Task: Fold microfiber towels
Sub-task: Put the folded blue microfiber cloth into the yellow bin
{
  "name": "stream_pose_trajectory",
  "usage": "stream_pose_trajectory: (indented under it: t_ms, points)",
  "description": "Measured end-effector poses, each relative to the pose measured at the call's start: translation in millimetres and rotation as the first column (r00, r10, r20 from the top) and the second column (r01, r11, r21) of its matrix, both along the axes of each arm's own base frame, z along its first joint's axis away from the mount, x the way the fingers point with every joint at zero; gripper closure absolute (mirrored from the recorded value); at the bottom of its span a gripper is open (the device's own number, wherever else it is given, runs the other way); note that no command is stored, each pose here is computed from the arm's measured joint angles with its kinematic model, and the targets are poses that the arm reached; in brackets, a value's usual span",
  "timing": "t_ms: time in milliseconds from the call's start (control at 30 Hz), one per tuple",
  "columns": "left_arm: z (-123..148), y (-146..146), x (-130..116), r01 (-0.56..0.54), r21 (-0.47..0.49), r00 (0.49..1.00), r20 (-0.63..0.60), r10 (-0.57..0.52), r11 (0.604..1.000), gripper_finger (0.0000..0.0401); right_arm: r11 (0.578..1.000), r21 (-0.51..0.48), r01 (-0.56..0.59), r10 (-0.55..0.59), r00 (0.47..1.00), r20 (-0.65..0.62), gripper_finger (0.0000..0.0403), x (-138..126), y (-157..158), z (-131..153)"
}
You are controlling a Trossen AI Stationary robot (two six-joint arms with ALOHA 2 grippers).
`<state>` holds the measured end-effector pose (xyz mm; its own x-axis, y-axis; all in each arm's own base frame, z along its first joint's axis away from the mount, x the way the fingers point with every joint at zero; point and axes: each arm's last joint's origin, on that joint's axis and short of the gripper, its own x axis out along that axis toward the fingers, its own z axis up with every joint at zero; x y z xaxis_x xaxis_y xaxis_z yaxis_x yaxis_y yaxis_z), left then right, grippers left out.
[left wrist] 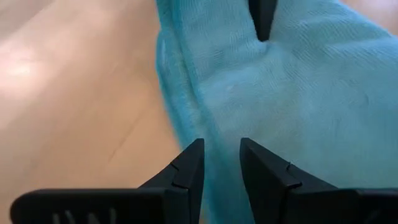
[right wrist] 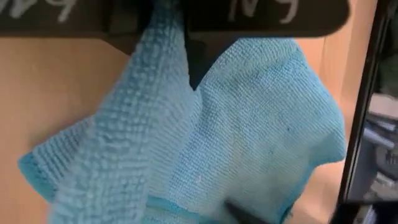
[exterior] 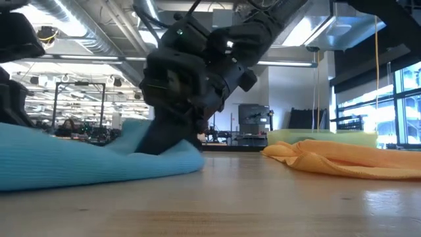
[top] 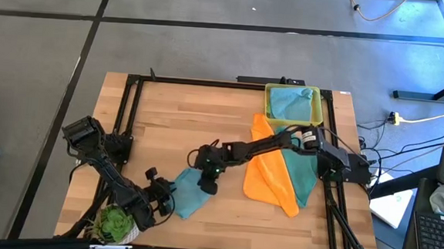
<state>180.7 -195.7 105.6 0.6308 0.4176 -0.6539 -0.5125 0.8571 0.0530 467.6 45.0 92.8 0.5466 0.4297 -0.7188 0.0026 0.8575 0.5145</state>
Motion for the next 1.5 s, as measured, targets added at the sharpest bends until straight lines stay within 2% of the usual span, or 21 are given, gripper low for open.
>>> stream_pose_trajectory:
  t_ms: [100,167,267,367,467,567,600,633,700,733,767,933,1033,1100,1300,1433,1500]
  points:
    - [7.9,-4.9,2.8,0.004,0.032,1.000,0.022,-0.004,0.999,0.0305,0.999,-0.049,-0.010,0.007,0.998,-0.064,0.0395,-4.3,-19.9,15.6]
    - [14.7,-9.5,5.4,0.020,0.068,0.999,0.046,-0.023,0.997,0.0305,0.989,-0.150,-0.008,-0.011,0.992,-0.126,0.0395,-8.0,-37.2,30.3]
    - [23.2,-15.0,9.8,0.040,0.111,0.996,0.073,-0.048,0.993,0.0305,0.938,-0.343,-0.043,-0.061,0.957,-0.285,0.0396,-19.0,-63.8,51.9]
    - [25.7,-16.3,11.2,0.045,0.122,0.995,0.078,-0.055,0.992,0.0305,0.873,-0.476,-0.105,-0.117,0.902,-0.415,0.0396,-33.1,-90.1,70.9]
    - [25.7,-16.3,11.2,0.044,0.119,0.996,0.077,-0.053,0.992,0.0305,0.854,-0.495,-0.162,-0.124,0.860,-0.496,0.0396,-47.7,-118.1,74.3]
    - [25.7,-16.5,11.2,0.038,0.109,0.995,0.083,-0.047,0.993,0.0305,0.855,-0.503,-0.127,-0.194,0.821,-0.536,0.0396,-61.0,-148.3,66.8]
    - [25.7,-16.9,11.0,0.034,0.103,0.995,0.088,-0.043,0.994,0.0305,0.831,-0.543,-0.118,-0.248,0.796,-0.552,0.0396,-65.7,-158.0,66.5]
    - [25.7,-17.1,10.7,0.030,0.097,0.995,0.093,-0.039,0.995,0.0305,0.789,-0.601,-0.124,-0.314,0.760,-0.569,0.0396,-71.5,-166.6,67.5]
    - [25.7,-17.3,10.5,0.029,0.094,0.995,0.094,-0.038,0.995,0.0305,0.684,-0.706,-0.181,-0.432,0.680,-0.592,0.0396,-83.4,-181.1,70.9]
    - [25.7,-17.2,10.5,0.029,0.094,0.995,0.094,-0.037,0.995,0.0305,0.649,-0.734,-0.202,-0.469,0.653,-0.595,0.0396,-87.7,-187.3,72.0]
    - [25.7,-17.1,10.5,0.028,0.095,0.995,0.093,-0.037,0.995,0.0305,0.633,-0.745,-0.212,-0.491,0.634,-0.598,0.0396,-91.5,-193.0,73.3]
    - [25.7,-16.9,10.4,0.028,0.097,0.995,0.092,-0.037,0.995,0.0305,0.652,-0.740,-0.169,-0.549,0.568,-0.613,0.0392,-109.8,-221.8,79.2]
    - [25.7,-16.9,10.4,0.027,0.096,0.995,0.093,-0.036,0.995,0.0305,0.648,-0.751,-0.125,-0.600,0.524,-0.605,0.0392,-122.8,-240.4,85.0]
    - [25.7,-16.9,10.4,0.027,0.095,0.995,0.093,-0.036,0.995,0.0305,0.649,-0.757,-0.078,-0.622,0.519,-0.586,0.0394,-130.8,-250.2,94.6]
    - [25.5,-17.5,9.9,0.029,0.094,0.995,0.093,-0.038,0.995,0.0305,0.626,-0.777,0.060,-0.680,0.530,-0.507,0.0392,-155.9,-267.0,134.4]
    - [25.5,-17.4,10.0,0.029,0.094,0.995,0.092,-0.038,0.995,0.0305,0.581,-0.797,0.163,-0.720,0.559,-0.411,0.0393,-166.0,-266.2,163.4]
    - [25.5,-17.0,10.3,0.028,0.095,0.995,0.091,-0.036,0.995,0.0305,0.595,-0.773,0.223,-0.716,0.585,-0.382,0.0393,-165.6,-266.9,168.1]
